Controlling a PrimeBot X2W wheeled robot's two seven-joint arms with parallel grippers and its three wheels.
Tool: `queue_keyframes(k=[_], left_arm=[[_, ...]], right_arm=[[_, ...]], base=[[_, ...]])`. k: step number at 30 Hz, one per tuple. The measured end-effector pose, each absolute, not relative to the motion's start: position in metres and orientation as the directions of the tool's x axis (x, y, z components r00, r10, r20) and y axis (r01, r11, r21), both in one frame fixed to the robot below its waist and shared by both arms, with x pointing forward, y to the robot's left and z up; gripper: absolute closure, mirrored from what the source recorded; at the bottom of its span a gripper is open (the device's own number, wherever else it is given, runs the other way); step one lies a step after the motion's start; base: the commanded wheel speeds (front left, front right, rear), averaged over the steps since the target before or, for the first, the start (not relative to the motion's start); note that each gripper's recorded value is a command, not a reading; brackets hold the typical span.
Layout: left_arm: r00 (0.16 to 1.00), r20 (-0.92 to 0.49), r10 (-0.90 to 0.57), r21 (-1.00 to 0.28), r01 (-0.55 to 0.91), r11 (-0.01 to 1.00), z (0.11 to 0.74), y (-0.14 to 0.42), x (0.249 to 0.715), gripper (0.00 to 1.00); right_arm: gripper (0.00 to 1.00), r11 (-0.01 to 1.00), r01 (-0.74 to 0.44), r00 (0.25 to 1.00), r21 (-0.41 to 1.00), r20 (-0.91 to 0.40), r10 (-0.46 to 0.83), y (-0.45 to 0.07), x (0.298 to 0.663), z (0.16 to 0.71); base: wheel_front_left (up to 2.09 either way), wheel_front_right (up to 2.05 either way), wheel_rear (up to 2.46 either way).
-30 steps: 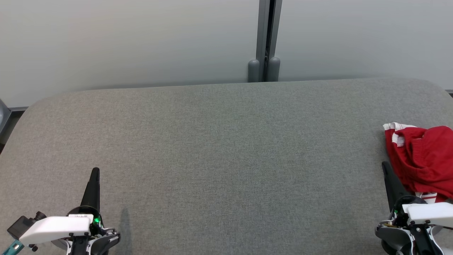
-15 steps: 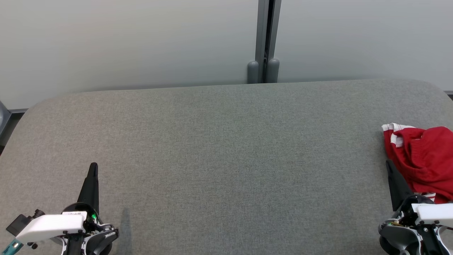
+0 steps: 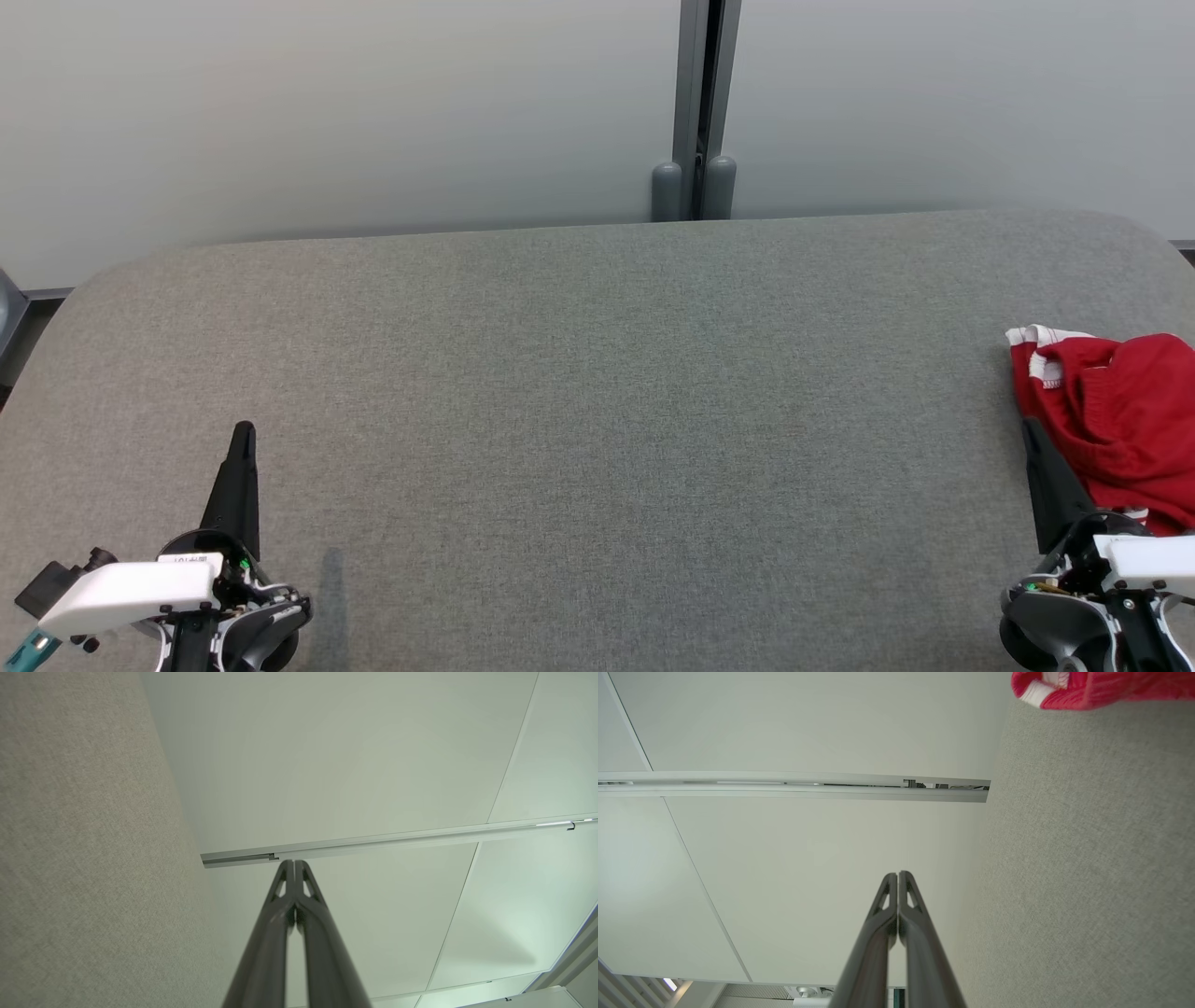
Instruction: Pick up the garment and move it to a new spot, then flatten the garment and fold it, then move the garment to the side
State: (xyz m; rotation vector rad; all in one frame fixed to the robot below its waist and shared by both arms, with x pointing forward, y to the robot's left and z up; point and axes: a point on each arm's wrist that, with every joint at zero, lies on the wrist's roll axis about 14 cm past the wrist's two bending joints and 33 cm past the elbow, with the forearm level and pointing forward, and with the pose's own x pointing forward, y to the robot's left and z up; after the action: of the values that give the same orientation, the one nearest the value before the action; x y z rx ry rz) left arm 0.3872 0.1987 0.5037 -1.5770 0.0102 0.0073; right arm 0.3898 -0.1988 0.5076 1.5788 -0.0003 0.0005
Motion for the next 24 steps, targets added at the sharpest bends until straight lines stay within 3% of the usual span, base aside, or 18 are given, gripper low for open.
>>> queue_keyframes(k=[24], left_arm=[[1.000, -0.011, -0.002, -1.000, -0.011, -0.006, 0.5037, 0.1988, 0.3872, 1.00]], right_arm=[[1.00, -0.008, 0.000, 1.000, 1.000, 0.000, 0.000, -0.1988, 0.3897, 0.5076]], base=[[0.00, 0.00, 0.00]])
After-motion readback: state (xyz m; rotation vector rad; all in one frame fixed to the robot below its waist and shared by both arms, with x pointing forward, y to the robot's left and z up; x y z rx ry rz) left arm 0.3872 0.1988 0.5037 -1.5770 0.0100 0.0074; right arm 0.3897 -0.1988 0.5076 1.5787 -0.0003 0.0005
